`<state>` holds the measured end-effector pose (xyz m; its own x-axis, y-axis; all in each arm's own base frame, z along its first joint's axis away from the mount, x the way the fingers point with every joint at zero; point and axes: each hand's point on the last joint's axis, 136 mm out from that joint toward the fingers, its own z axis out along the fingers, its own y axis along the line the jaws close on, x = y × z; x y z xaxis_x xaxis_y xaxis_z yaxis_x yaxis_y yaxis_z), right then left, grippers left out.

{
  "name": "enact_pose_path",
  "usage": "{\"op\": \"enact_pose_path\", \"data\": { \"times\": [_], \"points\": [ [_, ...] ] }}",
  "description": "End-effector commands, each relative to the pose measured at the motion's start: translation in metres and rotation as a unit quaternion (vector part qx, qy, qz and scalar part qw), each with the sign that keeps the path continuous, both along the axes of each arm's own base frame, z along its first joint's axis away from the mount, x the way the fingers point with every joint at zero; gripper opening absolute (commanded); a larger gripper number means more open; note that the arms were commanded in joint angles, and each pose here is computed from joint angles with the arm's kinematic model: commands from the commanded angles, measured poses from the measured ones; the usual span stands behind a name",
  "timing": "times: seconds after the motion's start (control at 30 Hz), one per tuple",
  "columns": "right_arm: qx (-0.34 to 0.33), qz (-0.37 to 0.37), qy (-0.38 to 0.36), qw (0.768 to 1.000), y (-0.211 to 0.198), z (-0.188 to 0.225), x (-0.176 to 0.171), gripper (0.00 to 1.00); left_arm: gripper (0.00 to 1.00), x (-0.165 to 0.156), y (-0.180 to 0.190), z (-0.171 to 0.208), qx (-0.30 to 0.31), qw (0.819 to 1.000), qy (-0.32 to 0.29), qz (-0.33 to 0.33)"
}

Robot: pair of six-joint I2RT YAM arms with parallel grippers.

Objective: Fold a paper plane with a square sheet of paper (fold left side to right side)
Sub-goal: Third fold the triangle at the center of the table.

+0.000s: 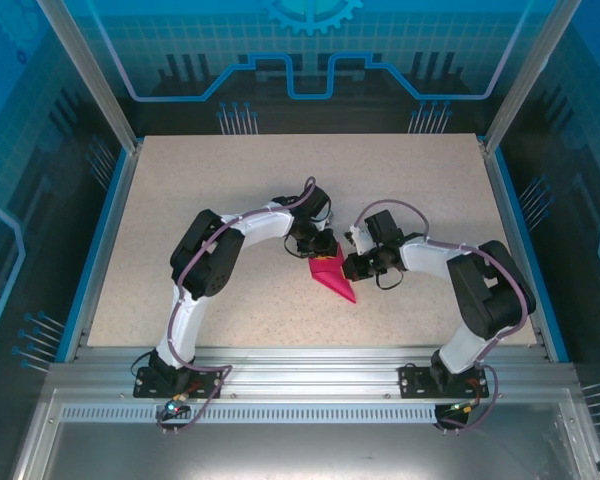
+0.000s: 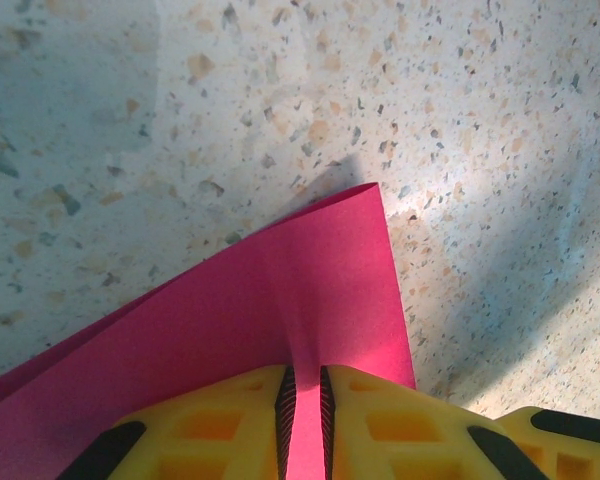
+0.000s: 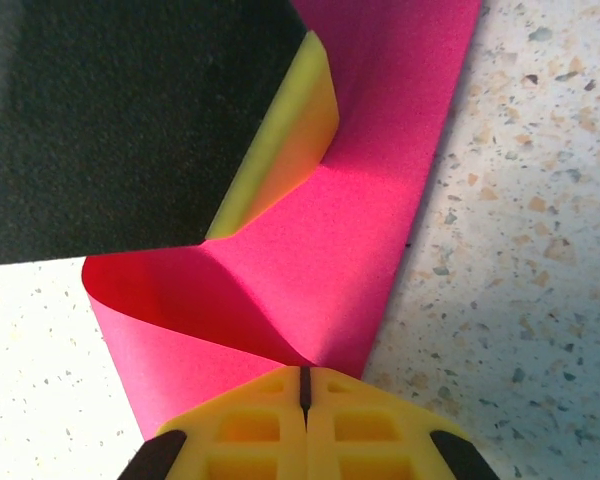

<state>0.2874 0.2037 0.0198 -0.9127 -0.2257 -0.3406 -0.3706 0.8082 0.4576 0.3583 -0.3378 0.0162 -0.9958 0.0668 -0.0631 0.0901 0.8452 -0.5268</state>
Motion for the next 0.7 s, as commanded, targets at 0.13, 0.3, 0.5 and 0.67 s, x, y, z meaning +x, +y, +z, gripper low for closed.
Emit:
{"op": "enact_pose_path", "data": {
  "times": [0.13,0.3,0.5,0.67],
  "points": [
    [-0.021,-0.016,0.019,0.999,-0.012,-0.01,0.002,0.0,0.2,-0.018,0.007,-0.023,0.037,0.999,0.025,-0.017],
    [-0.026,-0.02,0.027,0.999,-0.014,-0.012,-0.001,0.0,0.2,-0.018,0.006,-0.022,0.037,0.999,0.025,-0.018],
    [-0.03,-0.025,0.027,0.999,-0.018,-0.012,-0.006,0.0,0.2,-0.018,0.007,-0.022,0.039,0.999,0.024,-0.017],
    [-0.033,-0.023,0.038,0.998,-0.018,-0.015,-0.008,0.0,0.21,-0.017,0.007,-0.02,0.037,0.999,0.023,-0.017]
  ]
}}
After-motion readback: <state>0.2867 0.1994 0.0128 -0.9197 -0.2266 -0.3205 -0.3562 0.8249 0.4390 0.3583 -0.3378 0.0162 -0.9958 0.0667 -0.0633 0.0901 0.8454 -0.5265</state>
